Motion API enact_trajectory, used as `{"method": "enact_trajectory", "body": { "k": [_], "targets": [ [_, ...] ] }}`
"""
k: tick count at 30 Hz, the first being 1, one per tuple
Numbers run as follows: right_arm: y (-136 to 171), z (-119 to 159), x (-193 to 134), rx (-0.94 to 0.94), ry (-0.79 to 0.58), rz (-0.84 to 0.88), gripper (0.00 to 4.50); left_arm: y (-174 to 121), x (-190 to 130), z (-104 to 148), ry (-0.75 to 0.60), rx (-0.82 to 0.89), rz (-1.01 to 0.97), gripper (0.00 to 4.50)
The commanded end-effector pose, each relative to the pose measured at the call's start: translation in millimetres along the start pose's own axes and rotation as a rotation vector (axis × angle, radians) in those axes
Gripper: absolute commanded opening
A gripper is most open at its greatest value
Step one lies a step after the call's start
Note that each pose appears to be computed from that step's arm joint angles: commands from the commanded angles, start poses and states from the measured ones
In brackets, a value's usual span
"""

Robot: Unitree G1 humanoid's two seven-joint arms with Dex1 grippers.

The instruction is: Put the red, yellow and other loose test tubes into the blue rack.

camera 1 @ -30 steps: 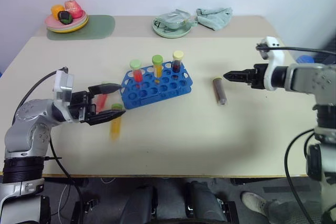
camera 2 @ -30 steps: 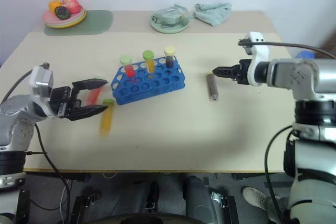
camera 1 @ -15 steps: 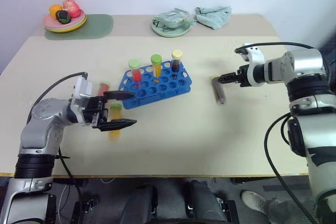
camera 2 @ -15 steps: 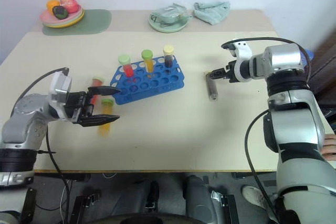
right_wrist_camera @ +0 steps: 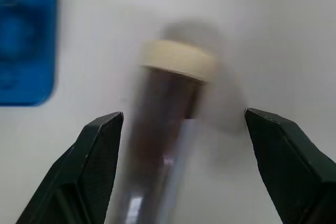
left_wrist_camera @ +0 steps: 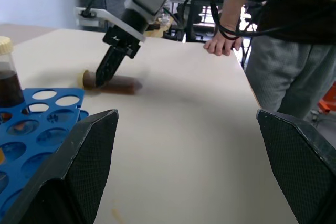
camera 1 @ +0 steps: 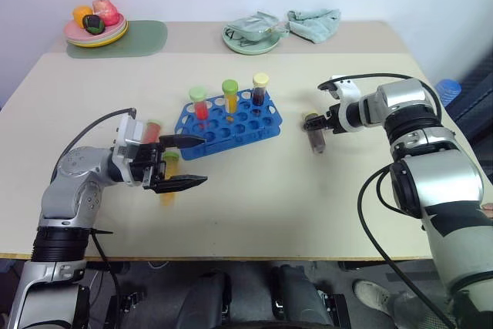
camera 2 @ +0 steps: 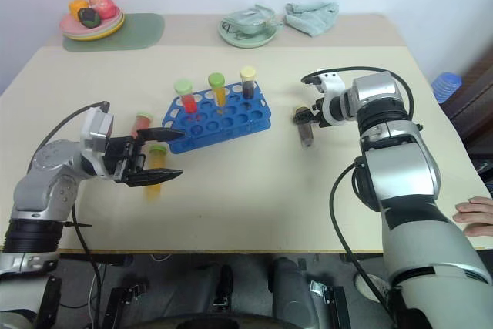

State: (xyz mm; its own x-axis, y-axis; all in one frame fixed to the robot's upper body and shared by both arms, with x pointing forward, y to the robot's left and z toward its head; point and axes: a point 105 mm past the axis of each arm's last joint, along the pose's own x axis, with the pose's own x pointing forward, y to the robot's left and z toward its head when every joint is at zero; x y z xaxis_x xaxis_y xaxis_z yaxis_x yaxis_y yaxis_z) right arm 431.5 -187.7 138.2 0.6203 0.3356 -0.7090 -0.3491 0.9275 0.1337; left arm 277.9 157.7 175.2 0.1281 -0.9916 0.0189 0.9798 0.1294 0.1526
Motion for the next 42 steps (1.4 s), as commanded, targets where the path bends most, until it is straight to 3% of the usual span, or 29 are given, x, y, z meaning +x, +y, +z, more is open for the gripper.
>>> {"method": "enact_trajectory", "body": {
  "k": [1, 5, 6, 11, 15, 21, 25, 30, 32, 42],
  "targets": [
    [-5, 7, -1, -0.045, -0.021, -0.053, 2.99, -2, 0, 8, -0.015, 0.028, 0.0, 4.38],
    [-4, 7, 3, -0.065, -0.023, -0.065, 1.07, -3, -1, 8, -0.013, 0.023, 0.006, 4.38],
    [-3, 7, 4, -0.071, -0.022, -0.064, 0.84, -3, -1, 8, -0.013, 0.022, 0.008, 4.38],
    [6, 14, 3, -0.115, -0.036, -0.015, 0.83, -6, -3, 9, -0.014, 0.02, 0.015, 4.38],
    [26, 39, -12, -0.186, -0.13, 0.111, 0.83, -6, -4, 10, -0.018, 0.019, 0.026, 4.38],
    [64, 73, -57, -0.36, -0.555, 0.25, 0.83, -6, -7, 9, -0.028, 0.009, 0.05, 4.38],
    [98, 54, -85, -0.457, -0.852, 0.34, 0.83, -5, -11, 4, -0.033, -0.017, 0.078, 4.38],
    [134, 41, -82, -0.507, -1.11, 0.341, 0.83, 1, -17, -5, -0.05, -0.058, 0.114, 4.38],
    [138, 46, -75, -0.431, -1.196, 0.343, 0.83, 3, -19, -8, -0.06, -0.07, 0.126, 4.38],
    [132, 62, -36, -0.267, -1.319, 0.307, 0.83, -4, -36, -10, -0.045, -0.07, 0.19, 4.38]
  ]
}}
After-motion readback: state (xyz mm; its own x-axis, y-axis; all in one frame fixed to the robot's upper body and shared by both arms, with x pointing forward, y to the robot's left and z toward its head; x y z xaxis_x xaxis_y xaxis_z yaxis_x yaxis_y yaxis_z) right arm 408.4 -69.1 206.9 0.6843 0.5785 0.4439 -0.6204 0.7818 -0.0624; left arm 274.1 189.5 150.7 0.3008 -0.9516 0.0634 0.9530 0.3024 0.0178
